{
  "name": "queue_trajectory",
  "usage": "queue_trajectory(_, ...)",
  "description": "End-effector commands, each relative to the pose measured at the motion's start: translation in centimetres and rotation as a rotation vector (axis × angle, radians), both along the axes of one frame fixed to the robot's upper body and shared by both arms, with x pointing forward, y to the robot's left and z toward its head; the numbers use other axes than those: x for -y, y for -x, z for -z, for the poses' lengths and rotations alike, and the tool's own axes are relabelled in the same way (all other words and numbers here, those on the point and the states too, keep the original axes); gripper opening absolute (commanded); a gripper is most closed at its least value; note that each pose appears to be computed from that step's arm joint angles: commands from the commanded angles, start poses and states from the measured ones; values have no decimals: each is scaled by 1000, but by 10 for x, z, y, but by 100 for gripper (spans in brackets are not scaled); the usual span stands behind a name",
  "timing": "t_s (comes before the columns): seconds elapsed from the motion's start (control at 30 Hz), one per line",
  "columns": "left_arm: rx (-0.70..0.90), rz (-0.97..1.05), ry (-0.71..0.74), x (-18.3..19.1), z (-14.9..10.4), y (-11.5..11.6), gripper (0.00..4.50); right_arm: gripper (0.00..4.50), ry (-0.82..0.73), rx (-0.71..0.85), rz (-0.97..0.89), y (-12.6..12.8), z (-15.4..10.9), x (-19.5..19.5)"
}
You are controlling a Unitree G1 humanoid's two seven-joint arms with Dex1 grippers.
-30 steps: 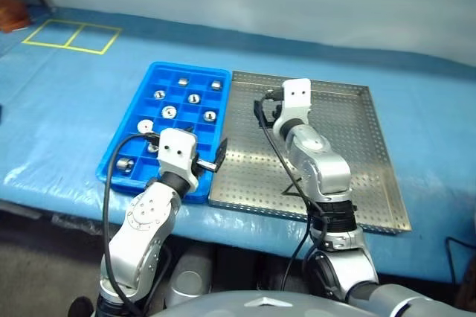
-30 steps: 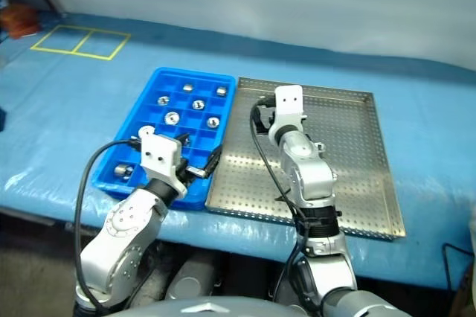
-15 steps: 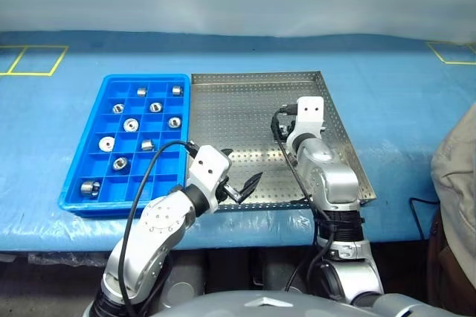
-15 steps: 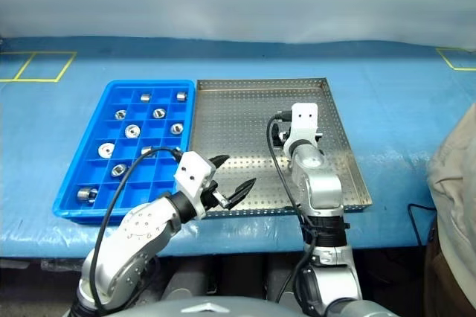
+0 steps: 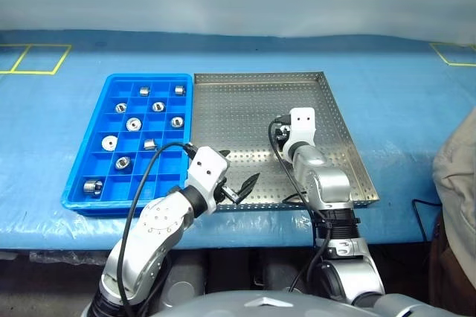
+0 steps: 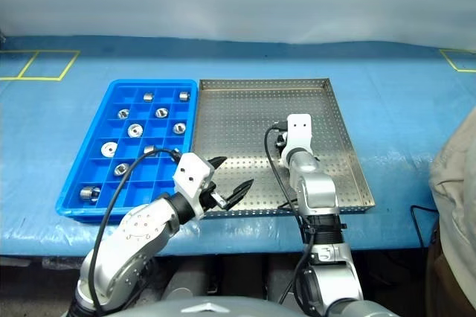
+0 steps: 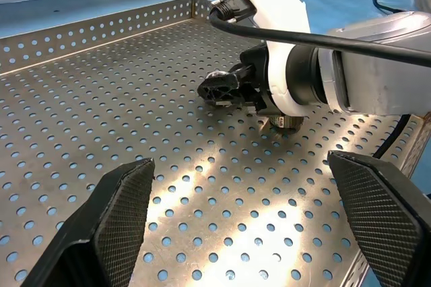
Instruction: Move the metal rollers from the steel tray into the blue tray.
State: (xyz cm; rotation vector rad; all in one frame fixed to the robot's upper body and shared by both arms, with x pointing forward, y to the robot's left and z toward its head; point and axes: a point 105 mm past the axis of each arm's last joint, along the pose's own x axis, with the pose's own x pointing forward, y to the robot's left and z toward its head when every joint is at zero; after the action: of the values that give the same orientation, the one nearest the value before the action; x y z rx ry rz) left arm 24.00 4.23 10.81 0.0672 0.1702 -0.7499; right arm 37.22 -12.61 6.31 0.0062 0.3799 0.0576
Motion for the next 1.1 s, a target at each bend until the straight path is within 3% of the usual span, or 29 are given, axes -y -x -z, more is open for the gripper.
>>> queue_trajectory(0.03,45,-23,20,-2,-10,-2,450,174,-21,115,-70,-2,-36,-18)
queue_trajectory(0.2,95,-197,39,-22,-17,-16,450,174,-69,214,-253,1,-74,-64)
queue_trajectory(0.4,132,-372,35,-49,-21,-20,450,174,-108,255,-461,14,-95,-114)
queue_trajectory(0.73,112,-582,-18,-82,-7,3,450,174,-143,209,-766,52,-87,-178)
queue_trajectory(1.1,106,-642,-17,-90,-5,13,450,174,-135,148,-827,59,-70,-189)
